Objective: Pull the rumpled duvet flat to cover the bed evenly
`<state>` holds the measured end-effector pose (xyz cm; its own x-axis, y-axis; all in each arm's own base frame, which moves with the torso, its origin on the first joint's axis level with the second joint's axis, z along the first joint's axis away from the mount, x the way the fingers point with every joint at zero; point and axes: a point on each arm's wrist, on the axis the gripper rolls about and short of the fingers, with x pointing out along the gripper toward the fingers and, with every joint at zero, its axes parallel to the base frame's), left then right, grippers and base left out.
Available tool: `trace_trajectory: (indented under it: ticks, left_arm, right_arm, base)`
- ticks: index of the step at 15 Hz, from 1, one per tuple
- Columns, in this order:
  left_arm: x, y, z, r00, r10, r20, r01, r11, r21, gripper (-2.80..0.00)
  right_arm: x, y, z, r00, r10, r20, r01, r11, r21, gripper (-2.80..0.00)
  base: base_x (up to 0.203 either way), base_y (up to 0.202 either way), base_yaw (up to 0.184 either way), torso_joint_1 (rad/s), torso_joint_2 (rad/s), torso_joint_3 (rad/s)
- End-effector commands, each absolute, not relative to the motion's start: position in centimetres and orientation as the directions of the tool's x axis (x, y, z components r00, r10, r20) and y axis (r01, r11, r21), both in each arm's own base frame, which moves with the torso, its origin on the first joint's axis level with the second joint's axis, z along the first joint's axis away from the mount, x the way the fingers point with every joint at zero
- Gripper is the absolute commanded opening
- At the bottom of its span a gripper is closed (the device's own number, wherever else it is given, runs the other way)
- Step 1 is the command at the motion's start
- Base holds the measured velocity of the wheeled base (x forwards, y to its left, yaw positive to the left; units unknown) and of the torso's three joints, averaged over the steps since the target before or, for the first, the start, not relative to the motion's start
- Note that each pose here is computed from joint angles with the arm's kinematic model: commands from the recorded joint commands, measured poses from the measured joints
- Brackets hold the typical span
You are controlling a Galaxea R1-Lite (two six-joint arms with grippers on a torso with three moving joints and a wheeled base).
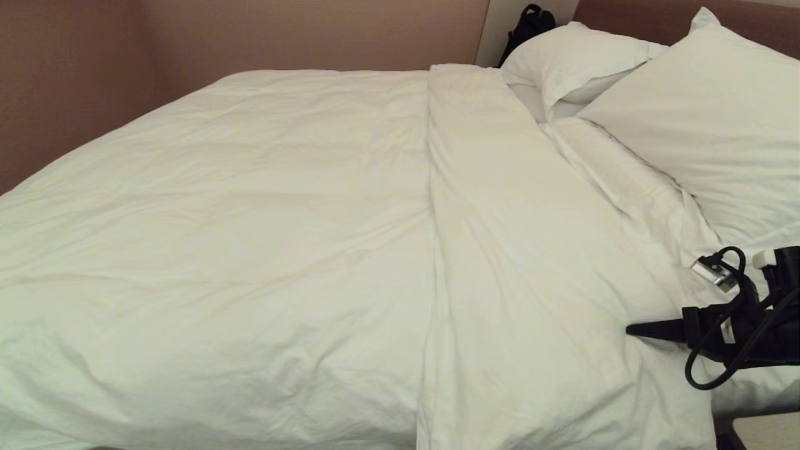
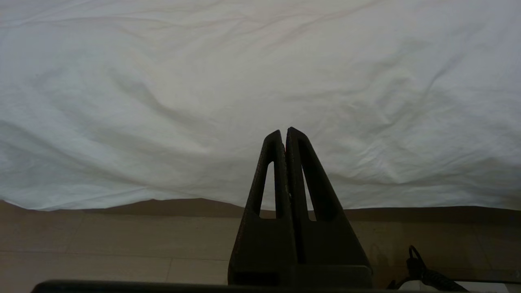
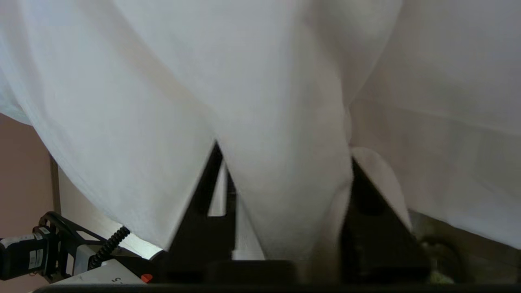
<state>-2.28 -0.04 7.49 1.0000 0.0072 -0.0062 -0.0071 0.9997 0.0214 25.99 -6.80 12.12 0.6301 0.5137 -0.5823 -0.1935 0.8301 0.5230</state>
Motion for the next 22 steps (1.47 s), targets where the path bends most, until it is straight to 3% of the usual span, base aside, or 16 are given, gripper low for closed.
trace_trajectory:
  ticks: [1,5,11,18,19,22]
  left_arm:
    - [-2.3,0.0,7.5,1.000,0.008,-0.006,-0.008,1.000,0.021,-2.80]
    - [-2.3,0.0,7.5,1.000,0.008,-0.006,-0.008,1.000,0.021,-2.80]
    - [-2.3,0.0,7.5,1.000,0.008,-0.006,-0.008,1.000,0.021,-2.80]
    - [-2.3,0.0,7.5,1.000,0.008,-0.006,-0.008,1.000,0.021,-2.80]
    - [-2.3,0.0,7.5,1.000,0.008,-0.006,-0.008,1.000,0.021,-2.80]
    - [-2.3,0.0,7.5,1.000,0.008,-0.006,-0.008,1.000,0.021,-2.80]
  right_arm:
    - [26.2,-6.9,12.4,0.637,0.514,-0.574,-0.202,0.831,0.519,0.00]
    - [26.5,-7.2,14.2,0.688,0.400,-0.605,-0.144,0.893,0.426,0.00]
    - [22.8,-6.1,19.6,0.792,0.301,-0.531,-0.146,0.938,0.313,0.00]
    - [20.0,-4.1,24.3,0.831,0.323,-0.453,-0.225,0.939,0.259,0.00]
    - [20.0,-3.6,24.4,0.825,0.342,-0.450,-0.247,0.934,0.257,-2.80]
    - [19.9,-3.5,24.3,0.820,0.350,-0.453,-0.253,0.932,0.261,-2.80]
  base:
    - [0.000,0.000,0.000,0.000,0.00,0.000]
    - [0.000,0.000,0.000,0.000,0.00,0.000]
    - [0.000,0.000,0.000,0.000,0.00,0.000]
    - [0.000,0.000,0.000,0.000,0.00,0.000]
    - [0.000,0.000,0.000,0.000,0.00,0.000]
    - [0.000,0.000,0.000,0.000,0.00,0.000]
